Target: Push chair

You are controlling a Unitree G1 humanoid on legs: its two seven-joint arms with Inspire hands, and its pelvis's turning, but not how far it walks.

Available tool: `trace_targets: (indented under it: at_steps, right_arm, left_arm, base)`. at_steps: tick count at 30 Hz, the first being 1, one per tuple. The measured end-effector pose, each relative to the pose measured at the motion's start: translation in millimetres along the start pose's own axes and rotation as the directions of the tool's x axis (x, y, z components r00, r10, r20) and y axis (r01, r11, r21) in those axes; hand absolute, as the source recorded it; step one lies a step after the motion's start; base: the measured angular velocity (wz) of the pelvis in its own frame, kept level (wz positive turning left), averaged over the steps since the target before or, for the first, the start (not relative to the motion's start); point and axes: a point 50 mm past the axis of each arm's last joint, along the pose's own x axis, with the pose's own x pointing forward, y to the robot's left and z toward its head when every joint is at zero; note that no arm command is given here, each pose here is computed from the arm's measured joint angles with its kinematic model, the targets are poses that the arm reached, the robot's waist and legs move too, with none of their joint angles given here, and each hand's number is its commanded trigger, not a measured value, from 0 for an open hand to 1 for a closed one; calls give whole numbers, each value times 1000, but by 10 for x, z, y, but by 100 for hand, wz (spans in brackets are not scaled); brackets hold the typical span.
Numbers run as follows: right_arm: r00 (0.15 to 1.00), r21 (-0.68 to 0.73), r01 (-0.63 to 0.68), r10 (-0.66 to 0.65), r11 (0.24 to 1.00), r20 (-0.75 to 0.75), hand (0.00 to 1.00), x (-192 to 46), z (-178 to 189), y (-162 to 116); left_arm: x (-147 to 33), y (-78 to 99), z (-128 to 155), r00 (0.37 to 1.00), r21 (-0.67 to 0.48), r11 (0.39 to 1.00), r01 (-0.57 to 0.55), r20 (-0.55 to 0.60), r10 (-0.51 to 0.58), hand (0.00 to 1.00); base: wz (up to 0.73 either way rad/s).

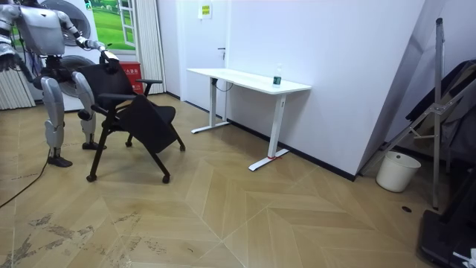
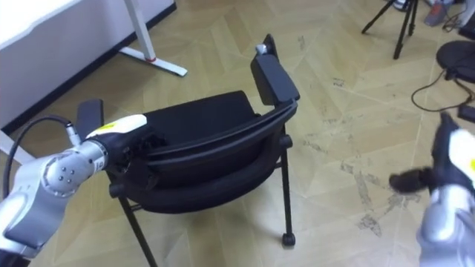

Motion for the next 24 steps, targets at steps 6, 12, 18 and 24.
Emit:
trace_targets:
  at_steps: [6,12,18,24]
  right_arm:
    - [963,-106,22,7,994,268,0,47,626,-97]
    - [902,-114,35,18,993,432,0,35,1078,-176]
    - [885,-173,-57,130,983,447,0,12,1120,-109]
    - [855,-242,-155,253,958,453,0,-36,1158,11]
  left_arm:
    - [-11,18,27,999,38,999,1,53,-3,100]
    - [9,37,59,996,55,998,-14,85,9,100]
    - [12,53,97,992,61,998,-20,122,13,100]
    - [9,59,119,989,66,998,-22,145,13,100]
  base:
    - [-7]
    - [0]
    - [0]
    - [0]
